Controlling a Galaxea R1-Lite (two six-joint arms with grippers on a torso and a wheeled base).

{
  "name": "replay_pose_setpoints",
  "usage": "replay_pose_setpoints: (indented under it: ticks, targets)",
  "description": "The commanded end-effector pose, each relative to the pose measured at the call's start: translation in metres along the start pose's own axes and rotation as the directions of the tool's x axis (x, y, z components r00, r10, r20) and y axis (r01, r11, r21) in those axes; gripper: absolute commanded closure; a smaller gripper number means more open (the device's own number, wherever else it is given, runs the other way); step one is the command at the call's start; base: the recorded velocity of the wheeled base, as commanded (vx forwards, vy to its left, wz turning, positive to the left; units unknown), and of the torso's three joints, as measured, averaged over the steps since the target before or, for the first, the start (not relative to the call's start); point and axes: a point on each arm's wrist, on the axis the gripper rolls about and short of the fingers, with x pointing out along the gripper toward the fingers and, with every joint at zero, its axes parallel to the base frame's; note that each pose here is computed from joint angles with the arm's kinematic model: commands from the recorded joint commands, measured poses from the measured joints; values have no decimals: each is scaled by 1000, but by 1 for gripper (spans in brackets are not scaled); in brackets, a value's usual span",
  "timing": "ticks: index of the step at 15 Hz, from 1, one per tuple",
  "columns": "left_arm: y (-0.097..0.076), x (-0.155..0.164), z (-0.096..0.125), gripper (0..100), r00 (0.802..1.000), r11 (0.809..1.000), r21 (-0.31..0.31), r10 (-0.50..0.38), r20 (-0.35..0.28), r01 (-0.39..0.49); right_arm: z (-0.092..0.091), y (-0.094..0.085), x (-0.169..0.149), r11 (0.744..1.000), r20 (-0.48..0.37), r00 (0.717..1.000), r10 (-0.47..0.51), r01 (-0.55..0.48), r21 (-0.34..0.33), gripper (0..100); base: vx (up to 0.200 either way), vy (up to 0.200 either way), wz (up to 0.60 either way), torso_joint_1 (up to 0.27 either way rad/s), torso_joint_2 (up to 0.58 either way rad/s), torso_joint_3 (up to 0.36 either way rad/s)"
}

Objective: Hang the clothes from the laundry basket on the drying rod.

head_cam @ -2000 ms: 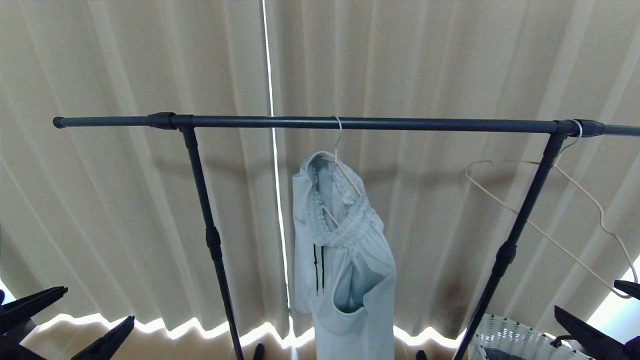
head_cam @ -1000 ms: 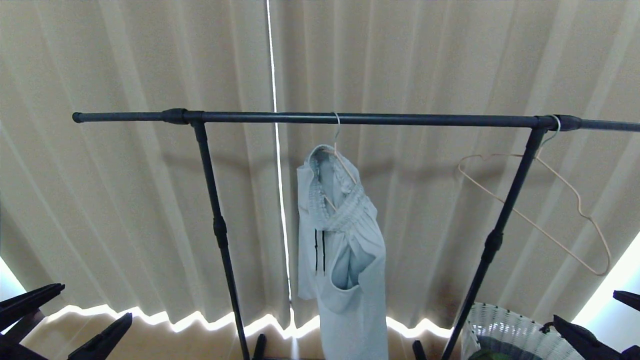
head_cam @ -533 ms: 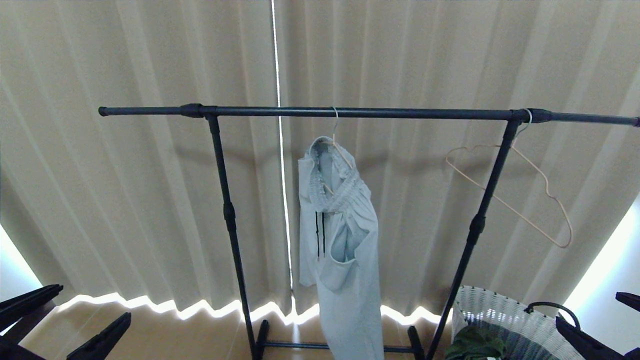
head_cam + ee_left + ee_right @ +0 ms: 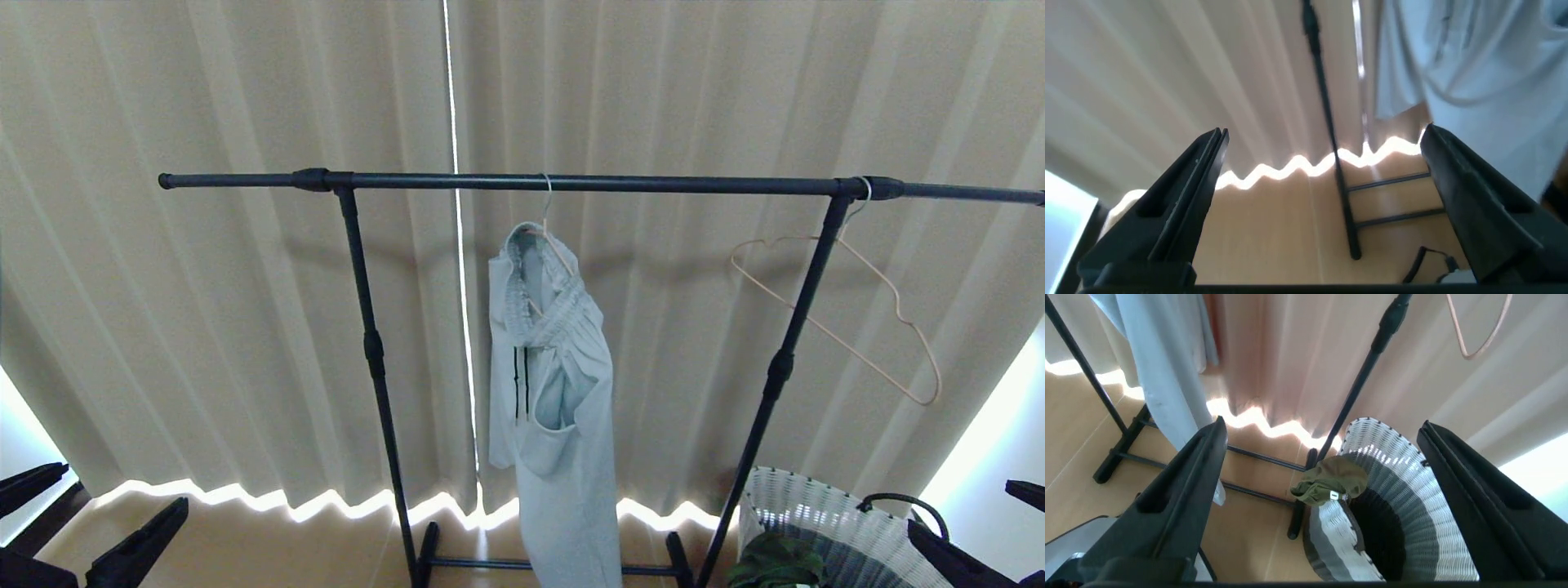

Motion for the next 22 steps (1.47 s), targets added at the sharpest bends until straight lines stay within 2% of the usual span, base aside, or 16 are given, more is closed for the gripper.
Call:
replay_pose_setpoints:
  ticks: [1,6,8,12,18,20,22]
  targets:
    - [2,5,0,0,999,1000,-5,21,-29,-21,-1,0,0,1000,1,1000,1,-1,-2,0,0,0,0,0,0,0]
    - [1,5,0,0,1000,1000,3,6,-27,-6,0,0,0,1000,-4,1000,0,0,-4,0,0,0,0,0,0,0]
    - [-4,7,3,0,998,998,30,-57,-20,57,-1,0,1,1000,-8,1000,2,-2,-6,0,0,0,0,-38,99,45]
    - [-9,6,4,0,994,993,44,-111,-4,111,-1,0,1,1000,-10,1000,2,-2,-7,0,0,0,0,-196,425,215]
    - [-9,3,3,0,994,994,44,-105,9,105,-1,0,1,1000,-12,1000,-1,0,-6,0,0,0,0,-226,485,255]
    - [-8,1,3,0,994,994,43,-102,24,101,-1,0,1,1000,-12,1000,-1,0,-8,0,0,0,0,-210,471,263]
    - [-6,0,13,0,994,995,26,-95,58,93,-1,0,2,1000,-18,1000,1,-1,-11,0,0,0,0,-202,469,256]
